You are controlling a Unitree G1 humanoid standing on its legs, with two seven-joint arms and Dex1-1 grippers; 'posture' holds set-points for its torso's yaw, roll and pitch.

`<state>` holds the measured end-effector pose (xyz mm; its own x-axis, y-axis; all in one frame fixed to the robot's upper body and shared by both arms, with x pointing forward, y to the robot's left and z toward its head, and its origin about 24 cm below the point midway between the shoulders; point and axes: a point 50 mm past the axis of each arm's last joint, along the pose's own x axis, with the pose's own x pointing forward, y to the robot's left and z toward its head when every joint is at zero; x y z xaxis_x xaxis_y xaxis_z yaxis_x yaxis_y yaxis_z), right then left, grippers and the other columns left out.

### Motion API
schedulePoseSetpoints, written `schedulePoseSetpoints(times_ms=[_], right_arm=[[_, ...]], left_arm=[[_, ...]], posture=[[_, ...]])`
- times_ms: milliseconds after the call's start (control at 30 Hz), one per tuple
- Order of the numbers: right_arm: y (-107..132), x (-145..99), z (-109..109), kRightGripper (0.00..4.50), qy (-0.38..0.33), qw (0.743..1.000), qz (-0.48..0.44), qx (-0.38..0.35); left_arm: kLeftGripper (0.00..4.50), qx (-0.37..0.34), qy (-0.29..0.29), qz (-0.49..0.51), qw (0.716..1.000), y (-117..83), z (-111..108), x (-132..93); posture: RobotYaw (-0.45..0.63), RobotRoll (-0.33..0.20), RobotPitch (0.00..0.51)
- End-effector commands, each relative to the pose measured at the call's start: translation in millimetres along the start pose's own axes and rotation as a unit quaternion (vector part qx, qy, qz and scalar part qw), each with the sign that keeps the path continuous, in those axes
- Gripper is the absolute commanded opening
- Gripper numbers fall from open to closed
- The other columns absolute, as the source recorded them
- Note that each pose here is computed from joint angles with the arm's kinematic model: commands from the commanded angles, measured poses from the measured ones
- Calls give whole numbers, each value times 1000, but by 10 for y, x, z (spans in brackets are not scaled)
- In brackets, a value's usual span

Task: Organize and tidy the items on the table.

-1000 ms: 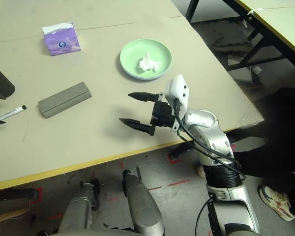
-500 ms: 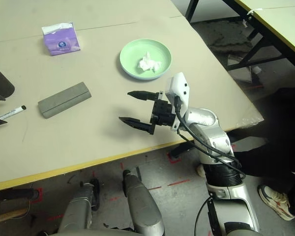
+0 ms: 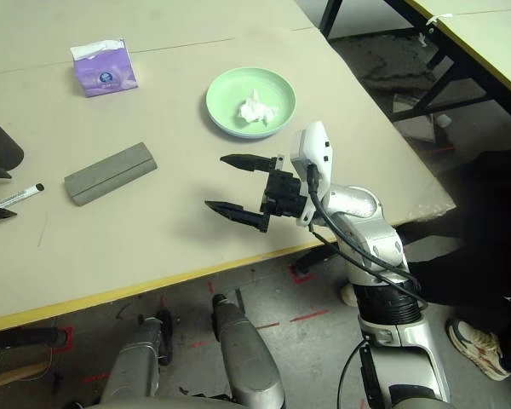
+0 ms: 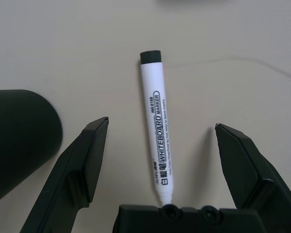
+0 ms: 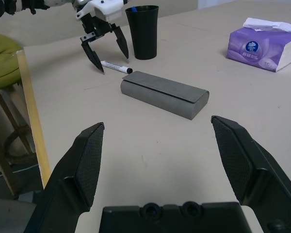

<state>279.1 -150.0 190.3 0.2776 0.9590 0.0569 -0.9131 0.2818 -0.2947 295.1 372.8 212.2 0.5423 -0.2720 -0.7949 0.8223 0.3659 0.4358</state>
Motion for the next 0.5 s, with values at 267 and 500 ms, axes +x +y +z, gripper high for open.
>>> schedulePoseSetpoints(times_ms=[267, 500], right_arm=[[18, 24, 89, 4500, -13, 1000, 4, -7], [0, 44, 122, 4500, -21, 1000, 5, -11]], left_arm=[[1632, -12, 18, -8, 1000, -65, -126, 26], [274, -12, 17, -3, 1000, -64, -140, -18]], posture=[[-279, 0, 289], [-273, 0, 282]])
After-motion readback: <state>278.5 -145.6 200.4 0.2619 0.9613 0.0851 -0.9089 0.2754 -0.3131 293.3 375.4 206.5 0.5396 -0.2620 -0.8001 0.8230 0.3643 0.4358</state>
